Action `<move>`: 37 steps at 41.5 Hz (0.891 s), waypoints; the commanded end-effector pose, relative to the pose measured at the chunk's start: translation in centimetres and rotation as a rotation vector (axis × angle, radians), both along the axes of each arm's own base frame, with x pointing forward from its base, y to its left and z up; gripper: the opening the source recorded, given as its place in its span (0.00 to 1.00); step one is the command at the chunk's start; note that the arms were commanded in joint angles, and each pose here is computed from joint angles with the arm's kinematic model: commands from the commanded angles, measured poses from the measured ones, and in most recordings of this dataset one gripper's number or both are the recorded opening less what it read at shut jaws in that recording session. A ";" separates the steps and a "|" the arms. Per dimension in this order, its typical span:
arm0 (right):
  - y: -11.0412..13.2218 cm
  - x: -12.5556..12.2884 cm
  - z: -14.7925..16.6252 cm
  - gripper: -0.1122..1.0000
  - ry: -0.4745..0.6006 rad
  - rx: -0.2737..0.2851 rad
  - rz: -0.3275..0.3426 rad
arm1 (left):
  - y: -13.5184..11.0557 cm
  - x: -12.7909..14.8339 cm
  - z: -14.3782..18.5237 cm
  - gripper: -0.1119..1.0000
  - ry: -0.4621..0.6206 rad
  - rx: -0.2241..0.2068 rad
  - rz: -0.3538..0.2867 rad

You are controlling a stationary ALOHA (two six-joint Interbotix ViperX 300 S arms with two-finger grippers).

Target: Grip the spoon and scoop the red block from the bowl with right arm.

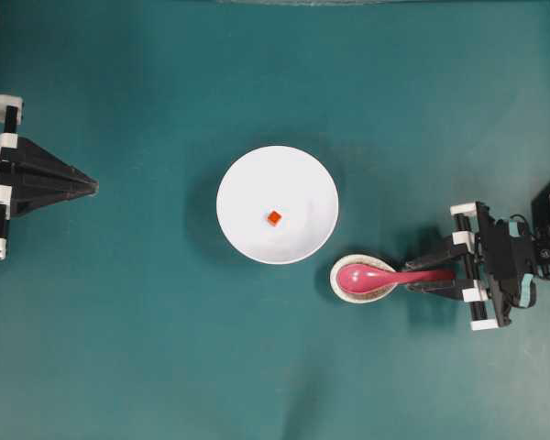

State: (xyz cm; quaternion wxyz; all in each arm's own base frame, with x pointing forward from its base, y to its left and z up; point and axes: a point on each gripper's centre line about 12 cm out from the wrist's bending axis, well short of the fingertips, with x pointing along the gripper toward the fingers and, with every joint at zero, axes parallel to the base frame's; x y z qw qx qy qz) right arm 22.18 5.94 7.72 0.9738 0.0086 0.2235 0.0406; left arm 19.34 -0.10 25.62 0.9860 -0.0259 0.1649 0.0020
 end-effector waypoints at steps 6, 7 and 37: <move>0.2 0.2 0.3 0.39 -0.021 0.003 0.003 | 0.0 0.3 0.5 0.10 -0.014 0.003 -0.001; 0.2 0.2 0.3 0.38 -0.018 0.003 0.003 | 0.0 0.3 0.5 0.10 -0.014 0.001 0.000; -2.2 2.3 5.5 0.32 -0.145 0.001 -0.082 | 0.3 0.3 0.5 0.10 -0.012 0.003 0.015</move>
